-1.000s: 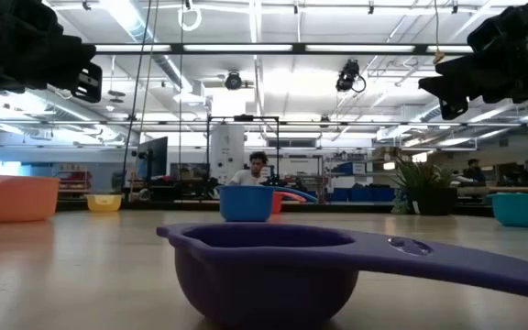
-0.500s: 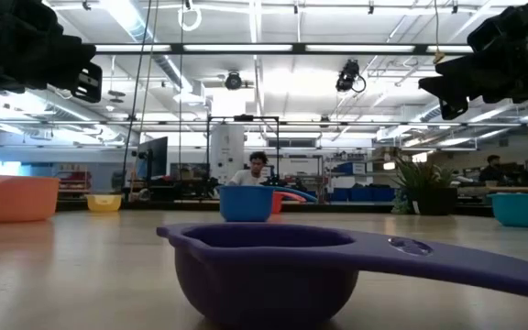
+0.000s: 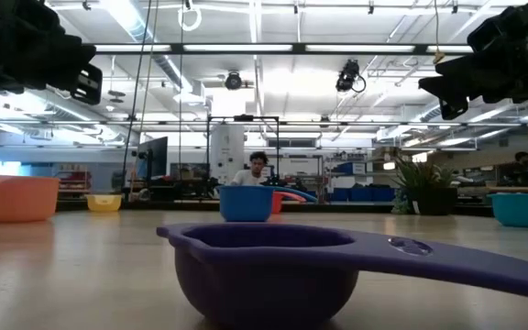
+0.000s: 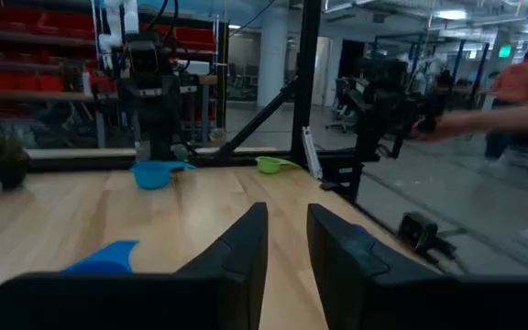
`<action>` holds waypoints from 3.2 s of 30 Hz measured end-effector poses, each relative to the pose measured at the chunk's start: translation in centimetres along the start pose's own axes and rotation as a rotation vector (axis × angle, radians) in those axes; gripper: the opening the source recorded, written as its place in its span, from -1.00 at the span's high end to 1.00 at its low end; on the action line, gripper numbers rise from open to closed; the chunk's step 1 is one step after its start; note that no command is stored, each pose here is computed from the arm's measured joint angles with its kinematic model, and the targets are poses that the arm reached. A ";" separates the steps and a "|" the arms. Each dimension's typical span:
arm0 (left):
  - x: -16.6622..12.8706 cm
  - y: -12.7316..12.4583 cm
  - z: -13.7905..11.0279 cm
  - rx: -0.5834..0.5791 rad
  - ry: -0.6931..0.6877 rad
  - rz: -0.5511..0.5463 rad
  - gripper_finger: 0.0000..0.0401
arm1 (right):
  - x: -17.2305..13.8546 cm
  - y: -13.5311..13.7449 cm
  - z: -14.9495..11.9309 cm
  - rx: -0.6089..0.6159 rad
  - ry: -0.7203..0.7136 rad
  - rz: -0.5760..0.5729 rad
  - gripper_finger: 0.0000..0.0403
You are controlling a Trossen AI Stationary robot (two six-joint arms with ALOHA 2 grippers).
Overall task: Nest measuring cups in basket
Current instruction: Adjust the red measuring cup
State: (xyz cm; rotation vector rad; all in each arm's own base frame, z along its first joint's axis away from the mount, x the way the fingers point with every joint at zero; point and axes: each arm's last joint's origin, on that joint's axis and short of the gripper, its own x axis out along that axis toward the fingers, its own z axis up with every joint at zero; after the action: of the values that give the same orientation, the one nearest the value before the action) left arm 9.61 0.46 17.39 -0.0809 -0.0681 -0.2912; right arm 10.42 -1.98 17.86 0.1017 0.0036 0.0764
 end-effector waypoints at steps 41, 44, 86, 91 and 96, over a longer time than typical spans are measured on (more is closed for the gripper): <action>-0.4 -0.7 13.6 -0.286 0.224 0.380 0.57 | -0.1 0.3 1.3 0.300 -0.106 0.086 0.13; 0.5 -0.4 15.2 -0.311 0.299 0.395 0.57 | -0.1 0.3 1.4 0.311 -0.118 0.088 0.13; 0.4 -0.7 18.7 -0.475 0.440 0.499 0.57 | 13.8 -4.3 14.9 0.153 0.495 -0.178 0.19; 0.4 -0.7 18.7 -0.445 0.447 0.492 0.57 | 16.6 -5.5 15.2 0.146 0.522 -0.193 0.19; 0.4 -0.7 18.7 -0.440 0.448 0.490 0.57 | 18.9 -7.7 15.2 0.113 0.560 -0.372 0.19</action>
State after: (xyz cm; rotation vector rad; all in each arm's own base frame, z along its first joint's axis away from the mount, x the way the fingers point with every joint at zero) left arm 8.74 1.34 36.10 -0.4589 0.4587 0.1755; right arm 30.00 -9.75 32.16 0.1882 0.5852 -0.2695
